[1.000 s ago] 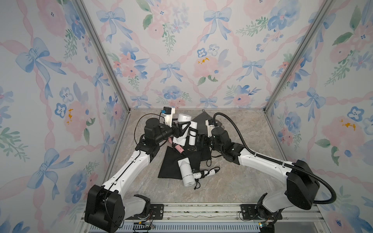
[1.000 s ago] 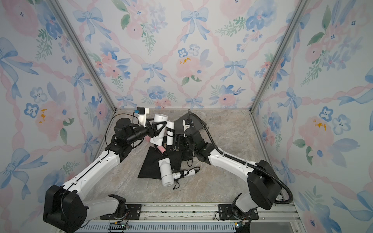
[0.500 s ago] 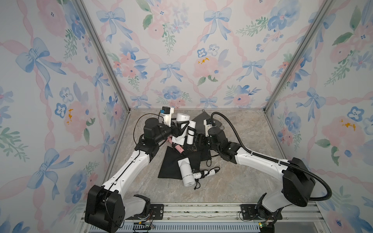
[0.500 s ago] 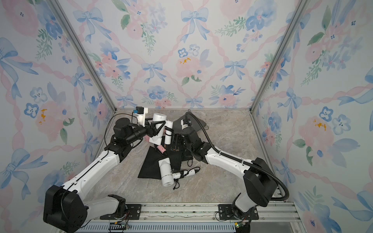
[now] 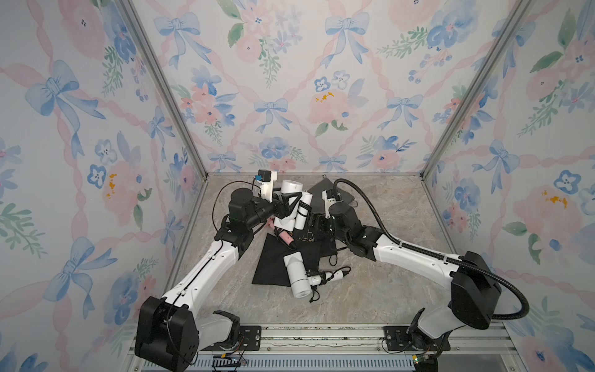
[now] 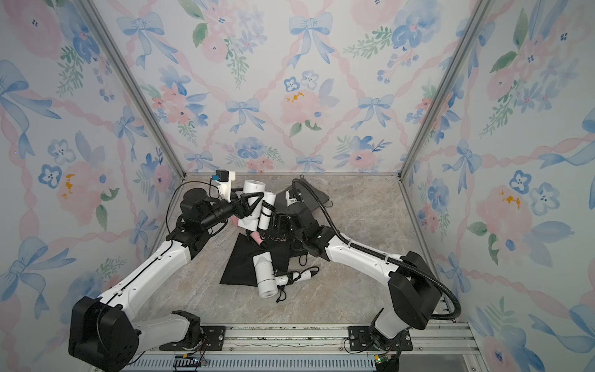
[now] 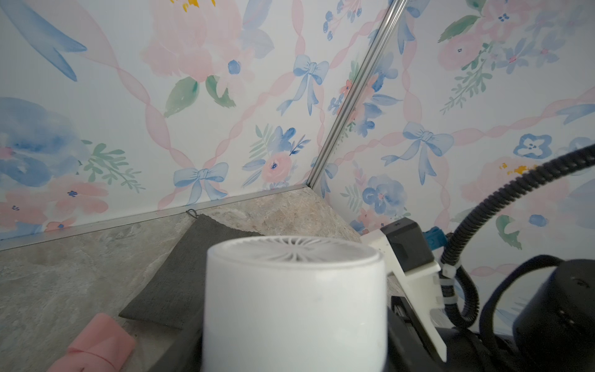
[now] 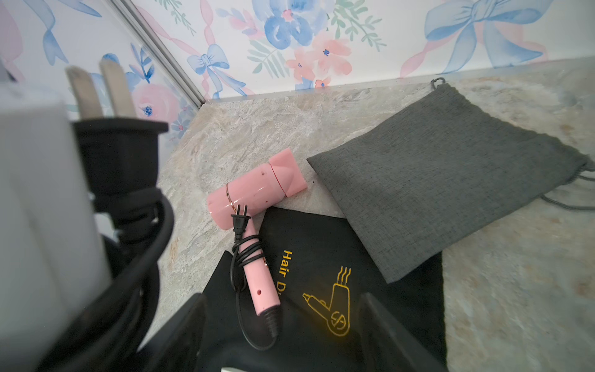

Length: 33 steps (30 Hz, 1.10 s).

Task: Pack away hair dryers
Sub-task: Fold the hair dryer, then adjust the hair dryer.

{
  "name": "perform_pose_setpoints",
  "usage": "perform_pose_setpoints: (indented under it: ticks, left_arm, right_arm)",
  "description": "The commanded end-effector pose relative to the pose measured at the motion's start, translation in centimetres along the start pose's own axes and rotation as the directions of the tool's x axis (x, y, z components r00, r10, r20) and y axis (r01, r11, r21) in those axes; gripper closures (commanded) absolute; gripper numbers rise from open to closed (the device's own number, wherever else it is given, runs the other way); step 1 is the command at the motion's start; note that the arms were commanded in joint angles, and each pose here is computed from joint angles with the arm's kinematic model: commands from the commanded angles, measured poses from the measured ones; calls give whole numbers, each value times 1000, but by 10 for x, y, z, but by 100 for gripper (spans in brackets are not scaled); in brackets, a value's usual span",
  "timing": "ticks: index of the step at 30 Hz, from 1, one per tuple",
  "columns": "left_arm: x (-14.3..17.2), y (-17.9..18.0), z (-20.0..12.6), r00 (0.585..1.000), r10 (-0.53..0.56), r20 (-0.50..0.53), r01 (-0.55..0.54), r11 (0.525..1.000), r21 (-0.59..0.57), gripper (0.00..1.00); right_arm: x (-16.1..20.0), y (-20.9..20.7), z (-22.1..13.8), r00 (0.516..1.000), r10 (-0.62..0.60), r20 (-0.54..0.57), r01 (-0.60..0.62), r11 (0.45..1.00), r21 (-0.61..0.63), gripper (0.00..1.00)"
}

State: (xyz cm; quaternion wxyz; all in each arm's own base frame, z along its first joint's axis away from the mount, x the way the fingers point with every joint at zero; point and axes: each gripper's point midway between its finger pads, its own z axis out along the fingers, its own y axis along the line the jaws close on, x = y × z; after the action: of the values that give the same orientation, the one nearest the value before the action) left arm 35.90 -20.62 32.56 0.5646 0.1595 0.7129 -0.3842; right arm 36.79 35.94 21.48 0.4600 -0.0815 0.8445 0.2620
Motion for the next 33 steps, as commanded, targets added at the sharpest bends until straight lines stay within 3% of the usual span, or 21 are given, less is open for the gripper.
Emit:
perform_pose_setpoints:
  ticks: [1,9,14,19,28,31,33]
  left_arm:
    - [-24,-28,-3,997,23,70,-29,995,94,79]
    - [-35,-31,0,997,-14,80,5,994,109,79]
    - [-44,-37,4,994,-59,92,45,988,145,79]
    - [-54,-50,7,988,-102,115,77,976,203,77]
    - [-58,-65,7,986,-112,124,80,967,242,77]
    - [-58,-68,7,986,-113,124,79,965,249,78]
    - [-57,-68,8,986,-114,123,81,965,249,78]
  right_arm:
    - [5,-4,-25,999,-37,0,37,999,-33,22]
    - [-20,-5,-88,980,-89,177,123,974,-188,16]
    - [-38,32,-109,965,-73,250,171,903,-394,13]
    - [-55,45,-109,958,-2,285,151,853,-500,11]
    - [-83,52,-90,946,82,313,118,813,-570,12]
    - [-92,55,-86,943,115,313,101,797,-595,16]
    - [-95,58,-85,941,129,312,95,786,-611,24]
